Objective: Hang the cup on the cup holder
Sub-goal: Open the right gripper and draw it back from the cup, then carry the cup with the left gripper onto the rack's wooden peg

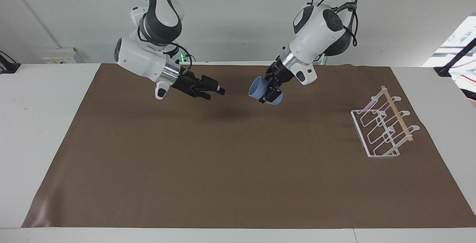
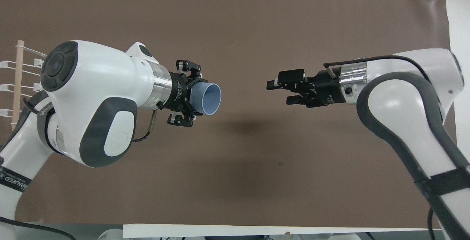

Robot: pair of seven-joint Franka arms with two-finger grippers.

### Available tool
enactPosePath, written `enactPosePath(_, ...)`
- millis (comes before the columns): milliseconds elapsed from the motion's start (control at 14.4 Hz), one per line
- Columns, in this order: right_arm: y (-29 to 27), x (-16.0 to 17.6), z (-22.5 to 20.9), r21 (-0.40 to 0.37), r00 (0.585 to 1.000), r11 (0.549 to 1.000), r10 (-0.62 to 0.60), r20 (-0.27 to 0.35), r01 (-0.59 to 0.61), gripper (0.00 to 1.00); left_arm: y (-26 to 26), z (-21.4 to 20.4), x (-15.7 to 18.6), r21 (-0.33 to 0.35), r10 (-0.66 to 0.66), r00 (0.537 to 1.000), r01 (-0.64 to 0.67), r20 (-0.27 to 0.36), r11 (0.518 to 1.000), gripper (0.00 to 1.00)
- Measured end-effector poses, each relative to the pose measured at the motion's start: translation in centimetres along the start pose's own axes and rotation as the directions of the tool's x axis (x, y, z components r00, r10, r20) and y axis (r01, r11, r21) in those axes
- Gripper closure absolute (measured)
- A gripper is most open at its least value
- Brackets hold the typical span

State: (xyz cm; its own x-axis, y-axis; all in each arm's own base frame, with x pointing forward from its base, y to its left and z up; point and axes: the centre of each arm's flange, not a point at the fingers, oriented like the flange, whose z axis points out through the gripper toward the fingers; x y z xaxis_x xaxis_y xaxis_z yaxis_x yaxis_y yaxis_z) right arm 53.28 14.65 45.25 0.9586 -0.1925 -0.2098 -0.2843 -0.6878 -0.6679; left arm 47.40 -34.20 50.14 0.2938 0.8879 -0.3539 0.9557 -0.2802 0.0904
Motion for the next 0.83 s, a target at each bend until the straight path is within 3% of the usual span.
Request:
enactPosePath(139, 1.5, 0.6, -1.8, -0.169, 0.997, 0.983, -0.077, -0.025, 0.072, 0.00, -0.3, 0.1, 1.1, 0.036, 0.113, 0.974, -0.107, -0.198, 0.994, 0.18)
enactPosePath(347, 2.7, 1.1, -4.5, -0.402, 0.979, 0.901, -0.197, -0.048, 0.162, 0.00, -0.6, 0.0, 3.2, 0.137, 0.262, 0.832, -0.223, -0.489, 0.965, 0.18)
enactPosePath(417, 3.1, 1.6, -6.3, -0.464, 0.972, 0.869, -0.227, -0.067, 0.171, 0.00, -0.7, -0.1, 4.1, 0.181, 0.301, 0.760, -0.241, -0.576, 0.954, 0.18)
enactPosePath(625, 4.0, 2.5, -12.4, -0.581, 0.967, 0.799, -0.242, -0.075, 0.154, 0.00, -0.8, -0.6, 7.2, 0.309, 0.373, 0.466, -0.210, -0.802, 0.928, 0.18)
enactPosePath(833, 3.0, 1.8, -18.1, -0.642, 0.976, 0.756, -0.209, -0.053, 0.127, 0.00, 0.3, 1.3, 10.7, 0.325, 0.338, 0.138, -0.108, -0.931, 0.940, 0.18)
